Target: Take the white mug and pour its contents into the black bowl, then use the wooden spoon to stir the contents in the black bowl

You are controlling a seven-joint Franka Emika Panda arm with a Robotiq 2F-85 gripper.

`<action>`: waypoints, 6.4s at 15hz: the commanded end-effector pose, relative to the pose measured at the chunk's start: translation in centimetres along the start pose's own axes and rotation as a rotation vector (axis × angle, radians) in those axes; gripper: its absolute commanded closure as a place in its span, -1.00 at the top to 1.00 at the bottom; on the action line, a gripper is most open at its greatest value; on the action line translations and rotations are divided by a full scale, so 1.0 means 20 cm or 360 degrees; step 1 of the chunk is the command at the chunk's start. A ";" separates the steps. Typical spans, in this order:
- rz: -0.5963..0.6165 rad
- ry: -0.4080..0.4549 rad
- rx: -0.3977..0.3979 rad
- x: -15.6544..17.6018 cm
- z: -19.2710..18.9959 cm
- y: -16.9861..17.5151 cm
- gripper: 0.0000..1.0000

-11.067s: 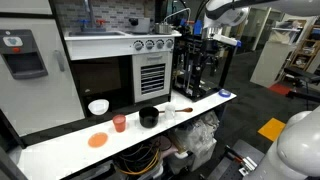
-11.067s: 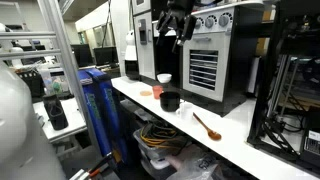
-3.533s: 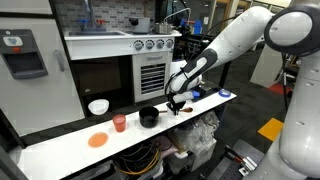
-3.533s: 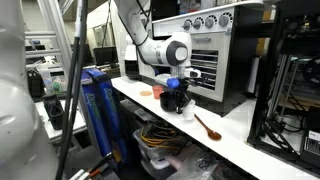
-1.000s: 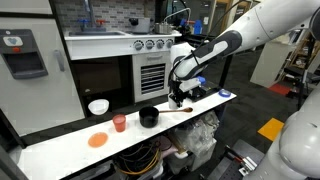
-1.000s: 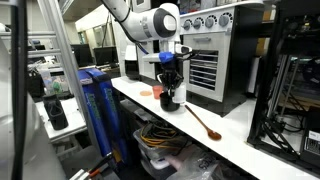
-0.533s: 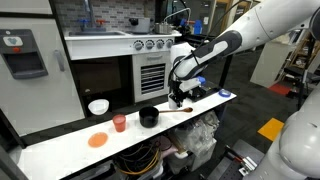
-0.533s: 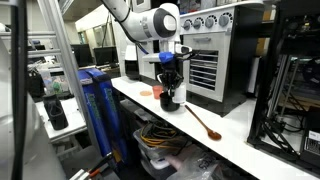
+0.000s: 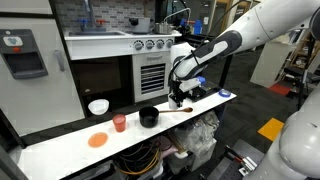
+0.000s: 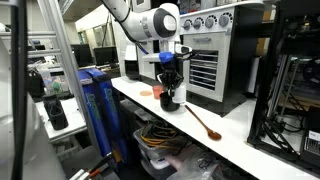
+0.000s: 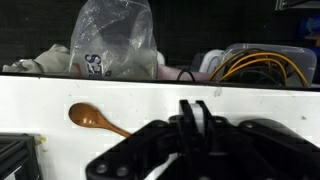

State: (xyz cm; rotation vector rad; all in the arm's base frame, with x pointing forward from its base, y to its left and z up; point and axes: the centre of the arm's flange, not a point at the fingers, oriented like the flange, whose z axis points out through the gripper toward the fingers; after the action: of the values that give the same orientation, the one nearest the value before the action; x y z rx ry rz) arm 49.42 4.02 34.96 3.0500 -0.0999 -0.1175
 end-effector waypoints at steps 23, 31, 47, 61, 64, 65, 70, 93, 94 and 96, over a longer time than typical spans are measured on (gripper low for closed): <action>0.0000 0.0000 0.0000 0.00 0.00 0.00 -0.81; 0.0000 0.0000 0.0000 0.00 0.00 0.00 -0.81; 0.0000 0.0000 0.0000 0.00 0.00 0.00 -0.81; 0.0000 0.0000 0.0000 0.00 0.00 0.00 -0.95; -0.0001 0.0005 -0.0018 0.01 0.00 -0.01 -0.95; -0.0002 0.0008 -0.0023 0.01 0.00 -0.01 -0.95; -0.0071 0.0013 -0.0106 0.04 0.00 -0.06 -0.95; -0.0104 0.0072 -0.0829 0.23 -0.06 -0.60 -0.95; -0.0097 0.0069 -0.0852 0.24 -0.06 -0.62 -0.95; -0.0090 0.0066 -0.0893 0.26 -0.05 -0.65 -0.95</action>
State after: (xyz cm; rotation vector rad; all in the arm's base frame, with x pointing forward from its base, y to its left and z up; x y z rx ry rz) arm 53.90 15.43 34.77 2.5474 0.0335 -0.0561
